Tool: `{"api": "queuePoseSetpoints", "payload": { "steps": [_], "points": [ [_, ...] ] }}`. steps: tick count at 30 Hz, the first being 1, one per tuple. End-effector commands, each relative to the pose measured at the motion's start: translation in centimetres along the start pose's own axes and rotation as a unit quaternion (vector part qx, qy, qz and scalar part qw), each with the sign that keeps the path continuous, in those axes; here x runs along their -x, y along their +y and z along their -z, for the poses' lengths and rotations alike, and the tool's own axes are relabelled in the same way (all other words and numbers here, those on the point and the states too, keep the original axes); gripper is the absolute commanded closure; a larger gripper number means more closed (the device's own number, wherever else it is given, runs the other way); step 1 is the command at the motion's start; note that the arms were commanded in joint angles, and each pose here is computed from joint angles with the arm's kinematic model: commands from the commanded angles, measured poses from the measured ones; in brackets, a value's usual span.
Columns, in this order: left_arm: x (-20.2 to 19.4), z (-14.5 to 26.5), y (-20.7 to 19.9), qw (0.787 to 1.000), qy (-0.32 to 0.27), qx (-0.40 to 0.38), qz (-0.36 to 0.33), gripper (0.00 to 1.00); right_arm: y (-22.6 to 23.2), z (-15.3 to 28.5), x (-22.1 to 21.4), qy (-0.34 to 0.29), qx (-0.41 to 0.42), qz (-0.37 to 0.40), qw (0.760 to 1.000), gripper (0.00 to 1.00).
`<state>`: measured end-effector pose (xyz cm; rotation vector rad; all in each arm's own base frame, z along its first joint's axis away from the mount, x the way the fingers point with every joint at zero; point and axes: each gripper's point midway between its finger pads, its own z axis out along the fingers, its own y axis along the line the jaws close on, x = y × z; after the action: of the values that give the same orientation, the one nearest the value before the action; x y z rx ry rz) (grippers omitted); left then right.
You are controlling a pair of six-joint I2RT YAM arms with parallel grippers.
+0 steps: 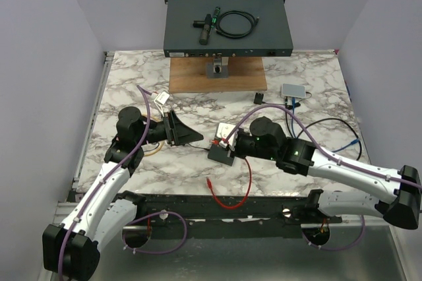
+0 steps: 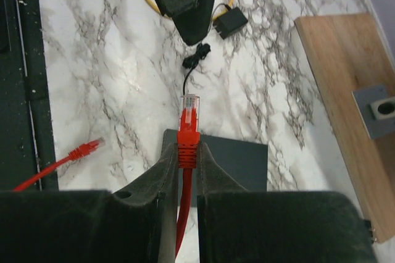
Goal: Insert the plug into the switch port
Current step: Pick up the connector from the center of the board, then insert the connector into the switch port.
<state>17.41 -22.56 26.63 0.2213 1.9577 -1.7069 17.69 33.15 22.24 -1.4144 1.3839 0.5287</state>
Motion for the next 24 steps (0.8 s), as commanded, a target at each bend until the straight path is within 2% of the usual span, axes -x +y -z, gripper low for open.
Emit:
{"api": "queuePoseSetpoints", "payload": {
  "steps": [1, 4, 10, 14, 20, 24],
  "points": [
    [1.7, 0.2, 1.2, 0.997, -0.042, 0.052, -0.042, 0.44, -1.2, 3.1, -1.0, 0.074, -0.043, -0.048, 0.995, 0.99],
    [2.1, 0.3, 1.8, 0.995, -0.054, 0.068, -0.052, 0.43, -0.3, 4.8, -2.0, 0.114, -0.03, -0.08, 0.99, 0.99],
    [2.0, -0.1, 2.5, 0.996, -0.045, 0.066, -0.04, 0.43, 1.8, 8.9, 2.1, 0.065, 0.025, -0.16, 0.985, 0.99],
    [2.0, -0.2, 2.5, 0.997, -0.044, 0.058, -0.037, 0.43, 3.5, 10.4, 2.6, 0.076, 0.059, -0.207, 0.974, 0.99],
    [1.8, -0.5, 3.3, 0.997, -0.047, 0.057, -0.028, 0.44, 6.1, 8.1, -3.1, 0.18, 0.066, -0.268, 0.944, 0.99],
    [1.5, -0.7, 4.6, 0.997, -0.049, 0.064, -0.016, 0.45, 7.4, 5.9, -5.2, 0.22, 0.077, -0.297, 0.926, 0.99]
  ]
}}
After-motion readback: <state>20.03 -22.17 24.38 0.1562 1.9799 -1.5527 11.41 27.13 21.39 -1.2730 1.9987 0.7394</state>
